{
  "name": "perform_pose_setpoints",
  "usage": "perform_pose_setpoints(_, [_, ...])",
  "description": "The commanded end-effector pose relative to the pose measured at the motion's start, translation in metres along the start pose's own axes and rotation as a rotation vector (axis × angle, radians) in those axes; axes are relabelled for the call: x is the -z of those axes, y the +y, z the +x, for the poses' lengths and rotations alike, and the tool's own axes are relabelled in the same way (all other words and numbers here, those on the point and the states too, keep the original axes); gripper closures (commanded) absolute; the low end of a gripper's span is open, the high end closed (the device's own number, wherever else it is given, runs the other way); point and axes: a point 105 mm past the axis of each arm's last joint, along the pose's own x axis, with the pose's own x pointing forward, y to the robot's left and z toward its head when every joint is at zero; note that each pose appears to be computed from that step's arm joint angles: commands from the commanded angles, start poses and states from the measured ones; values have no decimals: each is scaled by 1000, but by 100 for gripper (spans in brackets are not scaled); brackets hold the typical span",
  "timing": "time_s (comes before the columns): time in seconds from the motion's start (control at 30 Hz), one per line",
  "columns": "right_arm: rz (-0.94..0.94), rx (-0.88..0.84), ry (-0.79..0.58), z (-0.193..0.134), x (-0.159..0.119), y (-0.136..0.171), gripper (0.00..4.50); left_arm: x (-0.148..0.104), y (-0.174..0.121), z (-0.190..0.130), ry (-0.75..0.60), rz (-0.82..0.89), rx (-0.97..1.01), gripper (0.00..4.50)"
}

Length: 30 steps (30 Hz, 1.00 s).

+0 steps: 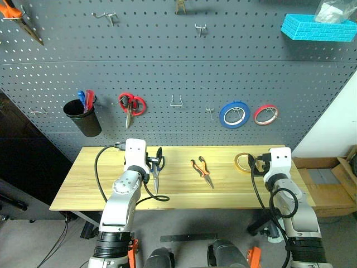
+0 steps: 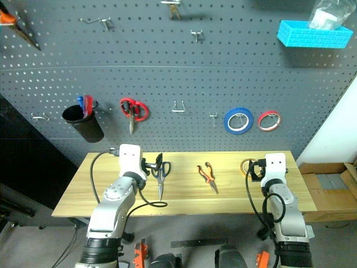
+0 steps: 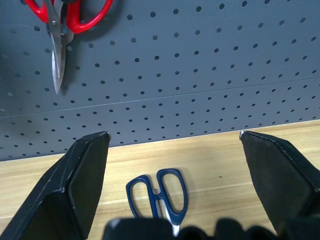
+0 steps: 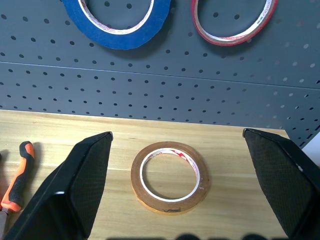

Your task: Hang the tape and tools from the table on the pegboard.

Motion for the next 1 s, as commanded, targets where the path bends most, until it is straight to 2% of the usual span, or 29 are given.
perform_pose_setpoints(0.03, [-18, -6, -50, 0, -15, 0, 0, -15, 0, -3, -56, 16, 5, 4])
perform_pose_setpoints(0.8, [-26, -5, -47, -1, -16, -3, 0, -14, 0, -5, -52, -4, -4, 4])
perform_pose_setpoints(1.0, [-18, -48, -36, 0, -20, -2, 0, -17, -13, -5, -44, -44, 57, 4])
